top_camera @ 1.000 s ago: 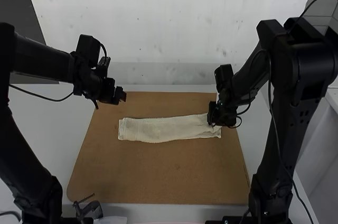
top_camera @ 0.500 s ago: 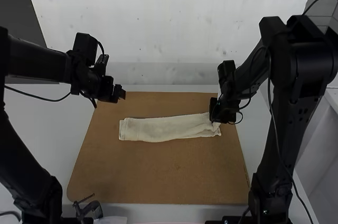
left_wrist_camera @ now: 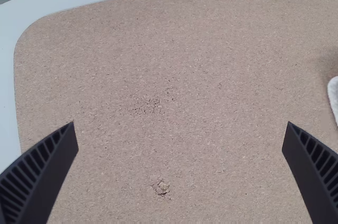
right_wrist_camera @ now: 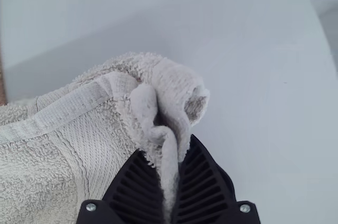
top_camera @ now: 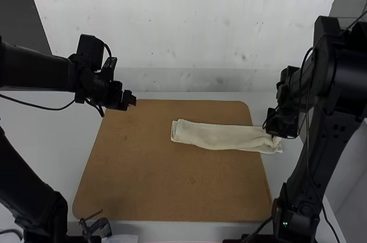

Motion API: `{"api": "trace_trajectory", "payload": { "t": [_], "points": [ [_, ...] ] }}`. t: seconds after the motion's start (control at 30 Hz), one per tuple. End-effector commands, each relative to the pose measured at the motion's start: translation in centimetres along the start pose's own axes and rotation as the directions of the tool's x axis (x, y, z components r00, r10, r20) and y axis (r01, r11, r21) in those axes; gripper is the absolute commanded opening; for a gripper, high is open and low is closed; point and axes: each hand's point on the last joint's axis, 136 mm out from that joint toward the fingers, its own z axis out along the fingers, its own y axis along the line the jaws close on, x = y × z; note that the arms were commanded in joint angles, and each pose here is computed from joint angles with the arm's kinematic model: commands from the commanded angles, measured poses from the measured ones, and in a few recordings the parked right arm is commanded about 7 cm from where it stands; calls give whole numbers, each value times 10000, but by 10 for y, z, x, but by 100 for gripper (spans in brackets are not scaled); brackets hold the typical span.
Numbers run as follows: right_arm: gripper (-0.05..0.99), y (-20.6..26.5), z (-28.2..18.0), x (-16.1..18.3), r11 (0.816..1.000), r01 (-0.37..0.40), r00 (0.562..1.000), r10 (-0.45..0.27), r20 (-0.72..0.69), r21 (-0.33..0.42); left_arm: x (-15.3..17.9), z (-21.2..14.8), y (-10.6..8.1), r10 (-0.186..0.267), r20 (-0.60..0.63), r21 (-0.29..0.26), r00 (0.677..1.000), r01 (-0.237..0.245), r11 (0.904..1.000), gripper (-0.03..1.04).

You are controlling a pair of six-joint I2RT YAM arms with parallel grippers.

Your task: Fold the towel.

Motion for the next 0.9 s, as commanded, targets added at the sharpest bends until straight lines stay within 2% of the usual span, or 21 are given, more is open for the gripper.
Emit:
{"api": "trace_trajectory", "payload": {
  "t": [0.0,0.23,0.37,0.67,0.87],
  "points": [
    [2,-28,-8,-33,9983,-41,9977,1,672,589,-6,-8,2,-53,365,8,9993,53,10000,101],
    [2,-41,-11,-47,9969,-273,9971,220,726,736,-11,-9,1,-4,652,17,9979,2,10000,101],
    [2,-23,-17,-42,9986,64,9984,-94,561,521,-15,-12,1,49,819,13,9966,-51,10000,101],
    [2,76,-70,-39,9911,1209,9870,-1141,1134,-557,-19,-14,4,74,1009,-42,9949,-70,10000,101],
    [2,157,-89,-17,9672,2372,9661,-2250,1270,-913,-24,-21,8,39,1264,-78,9920,-29,10000,101]
  ]
}}
